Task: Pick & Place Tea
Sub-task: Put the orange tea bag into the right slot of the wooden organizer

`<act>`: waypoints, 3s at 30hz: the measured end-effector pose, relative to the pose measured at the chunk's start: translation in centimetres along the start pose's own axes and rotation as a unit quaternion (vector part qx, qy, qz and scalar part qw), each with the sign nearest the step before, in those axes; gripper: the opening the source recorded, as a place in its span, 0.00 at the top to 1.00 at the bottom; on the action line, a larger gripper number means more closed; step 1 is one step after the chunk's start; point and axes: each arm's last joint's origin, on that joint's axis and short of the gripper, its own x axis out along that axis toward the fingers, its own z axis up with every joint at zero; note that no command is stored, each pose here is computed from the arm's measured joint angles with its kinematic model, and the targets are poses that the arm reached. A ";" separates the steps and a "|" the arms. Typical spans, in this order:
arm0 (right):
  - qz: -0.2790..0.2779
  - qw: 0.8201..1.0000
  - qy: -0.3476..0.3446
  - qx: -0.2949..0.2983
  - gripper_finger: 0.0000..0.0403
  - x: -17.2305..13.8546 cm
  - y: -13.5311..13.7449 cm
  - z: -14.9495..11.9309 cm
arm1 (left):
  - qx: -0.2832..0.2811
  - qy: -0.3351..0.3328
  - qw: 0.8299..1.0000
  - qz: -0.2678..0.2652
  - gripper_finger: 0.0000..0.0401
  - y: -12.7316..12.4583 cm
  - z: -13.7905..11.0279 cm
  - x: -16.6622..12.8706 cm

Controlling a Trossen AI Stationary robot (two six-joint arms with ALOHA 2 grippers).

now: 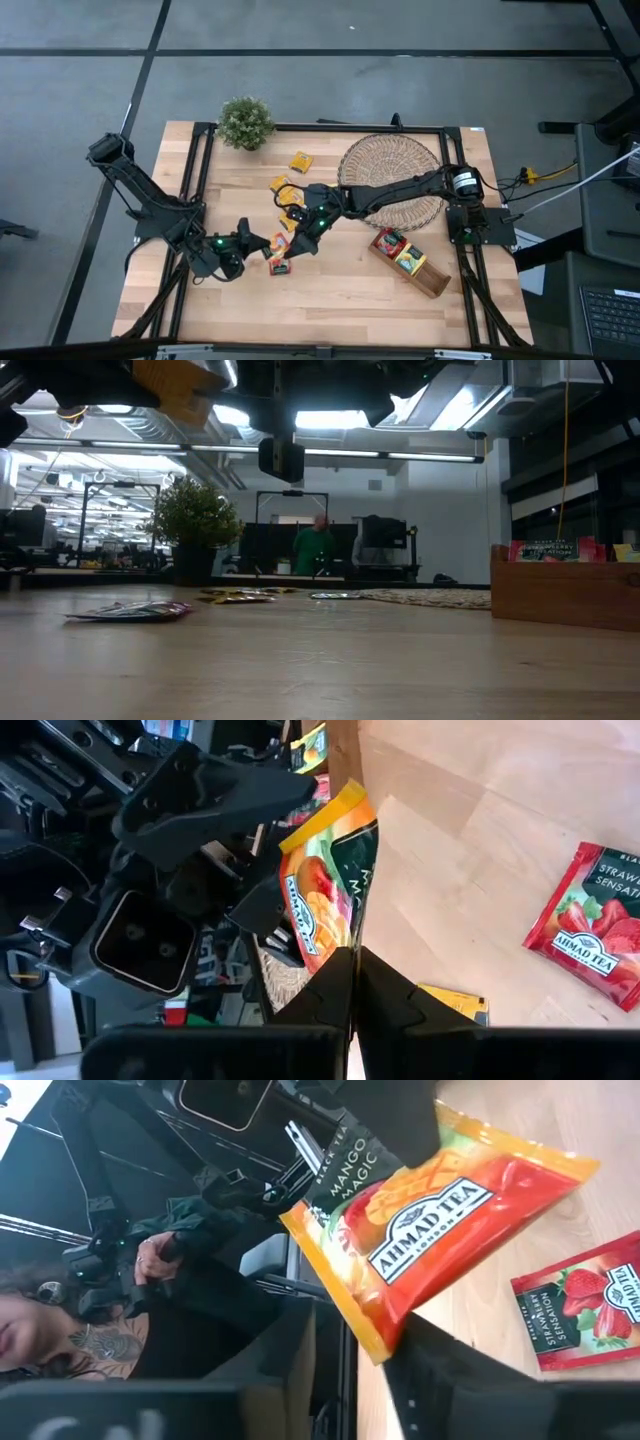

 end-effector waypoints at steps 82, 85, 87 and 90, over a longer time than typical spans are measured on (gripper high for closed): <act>-0.295 0.947 -0.031 -0.120 0.89 -3.3 2.5 -1.9 | -0.563 0.049 0.825 0.021 0.61 2.3 -3.2 0.5; -0.322 0.934 -0.061 -0.145 0.90 -3.4 3.4 -2.0 | -0.579 0.038 0.814 0.022 0.61 2.8 -3.2 1.2; -0.337 0.925 -0.078 -0.156 0.93 -3.4 3.8 -2.0 | -0.584 0.032 0.811 0.019 0.61 3.2 -3.3 1.6; -0.361 0.910 -0.101 -0.176 0.96 -3.4 4.4 -2.2 | -0.588 0.033 0.808 0.022 0.61 3.6 -3.7 2.0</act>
